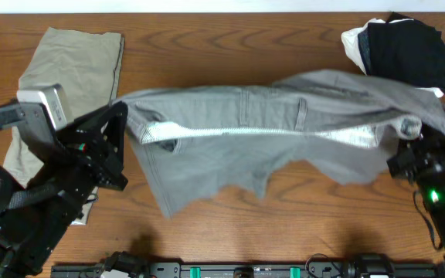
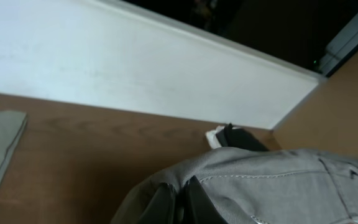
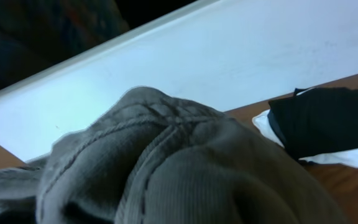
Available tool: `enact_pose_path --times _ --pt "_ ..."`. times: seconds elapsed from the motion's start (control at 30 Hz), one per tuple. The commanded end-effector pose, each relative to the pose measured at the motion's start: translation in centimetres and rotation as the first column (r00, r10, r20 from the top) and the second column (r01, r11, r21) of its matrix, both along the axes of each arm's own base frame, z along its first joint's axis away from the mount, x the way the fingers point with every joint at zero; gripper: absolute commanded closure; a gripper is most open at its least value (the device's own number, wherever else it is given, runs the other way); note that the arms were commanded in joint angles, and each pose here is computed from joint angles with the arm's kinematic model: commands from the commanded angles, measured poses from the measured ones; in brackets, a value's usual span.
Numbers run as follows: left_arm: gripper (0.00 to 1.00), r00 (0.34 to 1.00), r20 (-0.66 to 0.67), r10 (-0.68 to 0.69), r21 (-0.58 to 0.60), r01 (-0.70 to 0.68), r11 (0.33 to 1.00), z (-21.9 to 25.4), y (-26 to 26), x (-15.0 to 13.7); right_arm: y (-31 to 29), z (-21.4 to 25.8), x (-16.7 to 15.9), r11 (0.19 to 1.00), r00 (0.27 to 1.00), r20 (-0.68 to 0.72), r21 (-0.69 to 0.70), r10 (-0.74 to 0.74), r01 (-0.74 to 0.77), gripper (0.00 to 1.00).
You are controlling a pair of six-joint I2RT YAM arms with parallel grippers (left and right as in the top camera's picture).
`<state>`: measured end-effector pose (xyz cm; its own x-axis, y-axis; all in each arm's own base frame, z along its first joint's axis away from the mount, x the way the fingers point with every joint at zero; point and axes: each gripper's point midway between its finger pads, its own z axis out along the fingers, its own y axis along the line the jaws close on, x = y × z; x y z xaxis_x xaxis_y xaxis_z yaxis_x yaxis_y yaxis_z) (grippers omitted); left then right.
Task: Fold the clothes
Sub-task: 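Lift the grey shorts with both grippers and stretch them apart, then lay the grey shorts flat at center and release both grippers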
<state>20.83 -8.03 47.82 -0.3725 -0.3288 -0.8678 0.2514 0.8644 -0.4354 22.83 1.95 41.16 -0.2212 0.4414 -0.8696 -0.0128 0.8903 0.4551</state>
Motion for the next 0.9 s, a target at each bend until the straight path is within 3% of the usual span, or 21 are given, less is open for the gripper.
enact_pose_path --times 0.0,0.27,0.6,0.73,0.87 --pt "0.94 0.996 -0.003 0.089 0.036 -0.089 0.995 -0.1 1.6 0.4 -2.5 0.3 -0.4 0.986 0.988 -0.005 0.061 -0.154 0.154 0.99" --pt "0.94 0.96 -0.233 0.154 0.12 -0.129 0.984 -6.5 1.0 6.4 -3.6 -4.5 4.1 0.976 0.956 -0.208 0.016 -0.209 0.217 0.99" --pt "0.94 0.849 -0.493 0.19 0.237 -0.078 0.968 -17.6 -1.6 16.8 -1.5 -15.8 16.0 0.992 0.864 -0.495 0.026 -0.091 0.12 0.99" --pt "0.94 0.833 -0.518 0.196 0.249 -0.073 0.966 -21.5 -2.7 21.4 -0.2 -20.9 20.9 0.997 0.843 -0.535 0.013 -0.061 0.081 0.99" --pt "0.94 0.83 -0.522 0.197 0.251 -0.071 0.965 -25.7 -3.8 25.7 1.9 -25.3 26.6 0.999 0.88 -0.474 -0.037 -0.012 -0.006 0.99"
